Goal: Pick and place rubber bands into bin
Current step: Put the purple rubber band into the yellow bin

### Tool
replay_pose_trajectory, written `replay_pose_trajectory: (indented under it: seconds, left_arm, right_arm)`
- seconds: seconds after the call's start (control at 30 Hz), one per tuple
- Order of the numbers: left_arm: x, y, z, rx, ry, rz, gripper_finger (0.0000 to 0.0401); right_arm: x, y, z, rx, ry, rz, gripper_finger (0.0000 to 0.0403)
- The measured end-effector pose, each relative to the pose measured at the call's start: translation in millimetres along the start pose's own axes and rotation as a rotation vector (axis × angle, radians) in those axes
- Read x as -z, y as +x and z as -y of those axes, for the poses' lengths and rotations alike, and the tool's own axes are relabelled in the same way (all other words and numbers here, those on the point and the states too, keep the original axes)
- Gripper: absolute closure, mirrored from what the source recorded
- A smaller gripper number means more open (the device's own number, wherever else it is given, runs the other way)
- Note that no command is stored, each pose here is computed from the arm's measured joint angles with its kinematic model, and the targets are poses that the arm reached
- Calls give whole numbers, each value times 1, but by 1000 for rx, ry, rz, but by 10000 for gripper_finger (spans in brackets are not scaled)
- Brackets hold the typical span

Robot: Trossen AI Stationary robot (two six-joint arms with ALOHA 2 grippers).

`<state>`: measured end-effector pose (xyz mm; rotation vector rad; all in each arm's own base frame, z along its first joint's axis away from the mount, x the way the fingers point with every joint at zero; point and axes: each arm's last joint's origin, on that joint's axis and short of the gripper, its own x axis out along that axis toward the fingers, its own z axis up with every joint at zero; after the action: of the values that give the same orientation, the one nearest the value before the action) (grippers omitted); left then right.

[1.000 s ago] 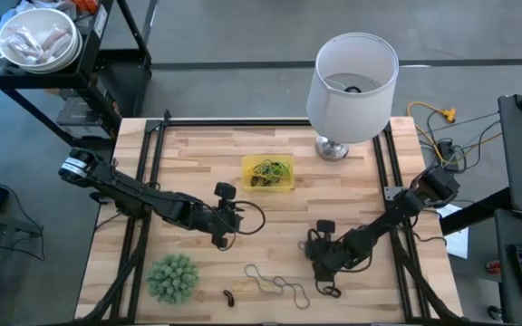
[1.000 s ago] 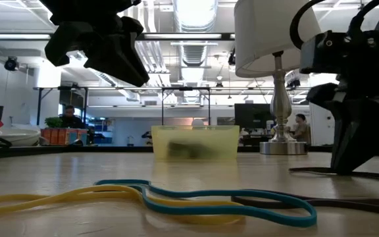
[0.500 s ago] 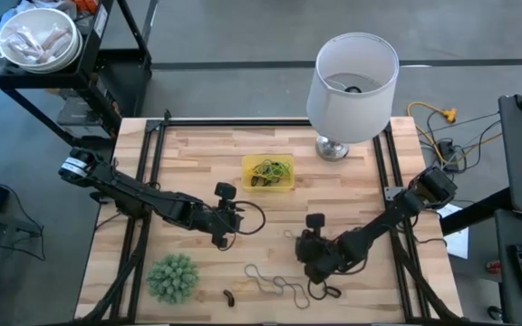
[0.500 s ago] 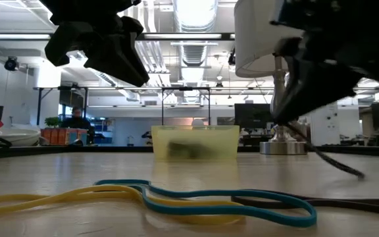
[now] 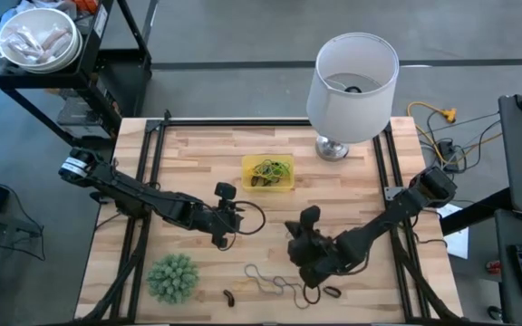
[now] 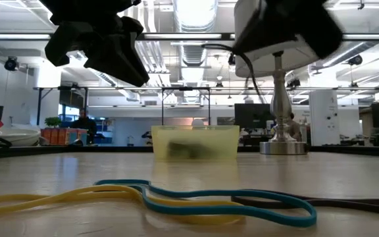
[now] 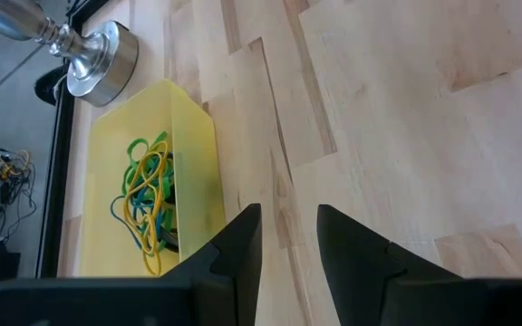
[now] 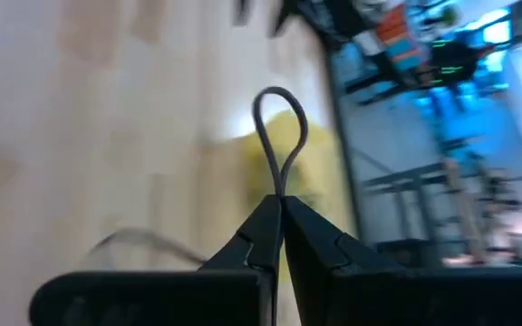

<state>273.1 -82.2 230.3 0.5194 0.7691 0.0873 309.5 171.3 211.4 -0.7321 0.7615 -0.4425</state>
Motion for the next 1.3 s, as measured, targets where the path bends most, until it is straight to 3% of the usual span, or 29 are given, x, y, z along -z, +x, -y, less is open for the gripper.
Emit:
replay_pose_trajectory:
  seconds: [0.23,0.57,0.9,1.3]
  left_arm:
    - [0,0,0,0,0,0,308]
    - [0,0,0,0,0,0,308]
    - [0,0,0,0,0,-1,308]
    - [0,0,0,0,1,-1,308]
  right_arm:
    - [-12,19,26,133,-47,-36,394]
    - [-7,68,68,206,28,-162,394]
    - [12,115,105,164,147,-266,394]
    - [33,154,138,30,232,-305,394]
